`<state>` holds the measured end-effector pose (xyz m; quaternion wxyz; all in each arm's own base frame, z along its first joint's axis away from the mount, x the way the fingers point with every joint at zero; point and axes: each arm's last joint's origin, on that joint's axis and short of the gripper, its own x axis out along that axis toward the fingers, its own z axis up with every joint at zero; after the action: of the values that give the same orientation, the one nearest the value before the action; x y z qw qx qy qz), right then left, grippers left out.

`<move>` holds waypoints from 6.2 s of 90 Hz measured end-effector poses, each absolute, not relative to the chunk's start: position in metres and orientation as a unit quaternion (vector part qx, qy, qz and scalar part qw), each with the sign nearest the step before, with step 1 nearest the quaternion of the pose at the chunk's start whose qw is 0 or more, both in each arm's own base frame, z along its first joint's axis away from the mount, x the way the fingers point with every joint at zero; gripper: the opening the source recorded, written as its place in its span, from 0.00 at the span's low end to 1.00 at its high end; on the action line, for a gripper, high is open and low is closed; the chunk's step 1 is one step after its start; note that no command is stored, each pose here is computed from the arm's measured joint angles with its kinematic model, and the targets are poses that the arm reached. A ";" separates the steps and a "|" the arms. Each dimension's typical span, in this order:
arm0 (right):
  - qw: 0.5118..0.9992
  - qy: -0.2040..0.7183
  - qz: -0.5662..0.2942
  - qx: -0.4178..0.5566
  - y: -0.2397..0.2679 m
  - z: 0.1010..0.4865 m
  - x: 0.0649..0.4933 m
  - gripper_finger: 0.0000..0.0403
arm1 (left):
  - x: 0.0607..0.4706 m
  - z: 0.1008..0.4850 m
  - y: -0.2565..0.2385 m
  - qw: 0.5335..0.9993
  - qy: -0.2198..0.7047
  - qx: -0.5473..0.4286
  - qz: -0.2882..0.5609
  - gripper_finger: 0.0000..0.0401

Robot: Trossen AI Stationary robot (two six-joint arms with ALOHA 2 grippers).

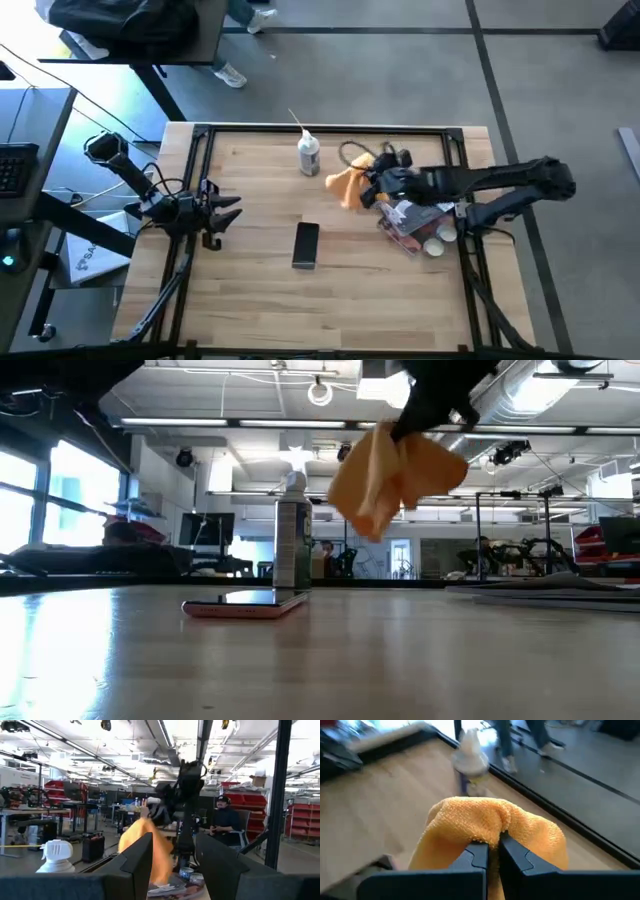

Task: Apply microfiber cloth
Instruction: Wipe the back and front of the cellphone using the orange microfiber cloth, then return to Home Position

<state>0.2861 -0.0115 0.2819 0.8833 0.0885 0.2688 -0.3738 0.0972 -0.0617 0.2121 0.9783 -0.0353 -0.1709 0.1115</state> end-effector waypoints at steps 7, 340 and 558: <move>0.873 0.283 -0.388 0.086 -0.019 0.262 0.303 0.00 | 0.097 0.212 -0.062 0.979 -0.171 -0.036 0.108 0.33; 0.983 0.034 -0.096 0.156 -0.008 0.251 0.082 0.65 | 0.090 0.210 -0.067 0.981 -0.124 0.001 0.151 0.33; 0.994 -0.009 -0.010 0.113 -0.004 0.168 0.097 0.65 | 0.134 0.181 -0.011 0.997 -0.072 0.011 -0.004 0.33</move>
<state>0.0974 -0.0042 0.1675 0.9935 0.1128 -0.0085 -0.0100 0.1339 -0.0113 0.1809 0.9973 0.0108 -0.0723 -0.0039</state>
